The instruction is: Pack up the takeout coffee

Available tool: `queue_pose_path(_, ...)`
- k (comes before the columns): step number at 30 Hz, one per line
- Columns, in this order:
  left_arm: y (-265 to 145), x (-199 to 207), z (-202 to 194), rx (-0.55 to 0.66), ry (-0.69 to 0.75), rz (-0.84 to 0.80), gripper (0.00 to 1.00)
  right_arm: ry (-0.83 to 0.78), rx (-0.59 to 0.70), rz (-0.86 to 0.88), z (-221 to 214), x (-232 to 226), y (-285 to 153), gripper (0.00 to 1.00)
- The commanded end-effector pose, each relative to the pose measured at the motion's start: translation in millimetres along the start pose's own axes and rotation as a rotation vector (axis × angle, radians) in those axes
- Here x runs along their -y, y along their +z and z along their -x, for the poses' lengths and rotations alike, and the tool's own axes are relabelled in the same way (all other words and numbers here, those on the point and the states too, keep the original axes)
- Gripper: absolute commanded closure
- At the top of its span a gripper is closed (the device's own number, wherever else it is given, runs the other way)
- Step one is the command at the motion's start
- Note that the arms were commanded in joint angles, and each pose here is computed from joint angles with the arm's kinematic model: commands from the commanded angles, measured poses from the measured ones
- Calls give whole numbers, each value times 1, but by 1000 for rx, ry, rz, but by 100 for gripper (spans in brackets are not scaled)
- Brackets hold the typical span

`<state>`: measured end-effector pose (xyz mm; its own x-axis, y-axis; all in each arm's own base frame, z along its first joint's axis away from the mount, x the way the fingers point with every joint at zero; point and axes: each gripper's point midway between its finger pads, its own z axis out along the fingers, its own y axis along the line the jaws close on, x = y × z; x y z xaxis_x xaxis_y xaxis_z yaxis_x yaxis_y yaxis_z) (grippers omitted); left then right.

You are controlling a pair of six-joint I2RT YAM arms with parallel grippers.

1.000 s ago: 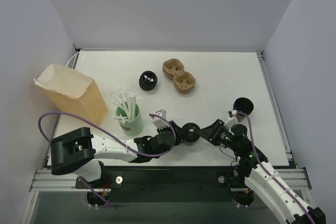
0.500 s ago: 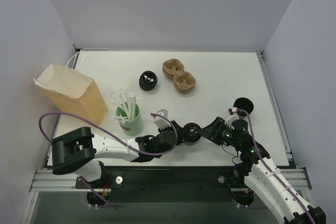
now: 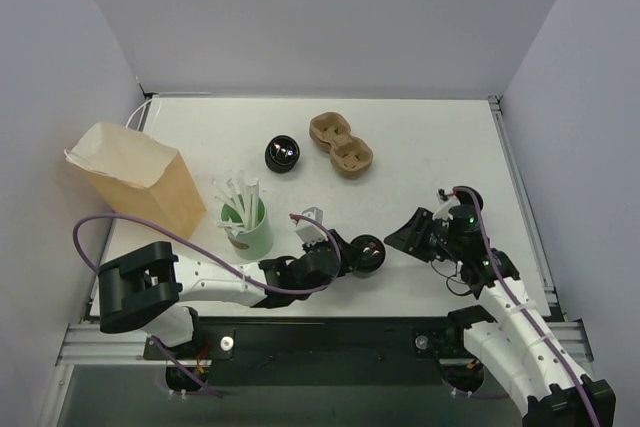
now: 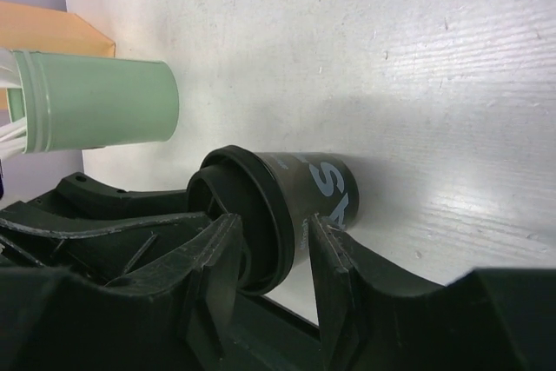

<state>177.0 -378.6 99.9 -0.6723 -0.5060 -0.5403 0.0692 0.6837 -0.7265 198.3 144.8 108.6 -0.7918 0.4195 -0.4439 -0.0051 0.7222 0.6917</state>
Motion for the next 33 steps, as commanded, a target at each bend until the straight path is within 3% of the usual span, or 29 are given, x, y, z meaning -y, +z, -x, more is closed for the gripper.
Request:
queue_pose_path(1,-28,-137,-49,-247,373,369,72,-34,-8,29,14,-7,-3,64)
queue_pose_path(12,-25,-135,-49,-256,387,353,72,-34,-92,146,3,-10,9,66)
queue_pose_path(26,-23,-136,-52,-260,385,361,72,14,-84,107,-10,14,22,71)
queue_pose_path(33,-23,-144,-55,-265,379,381,72,114,-127,44,-48,49,30,79)
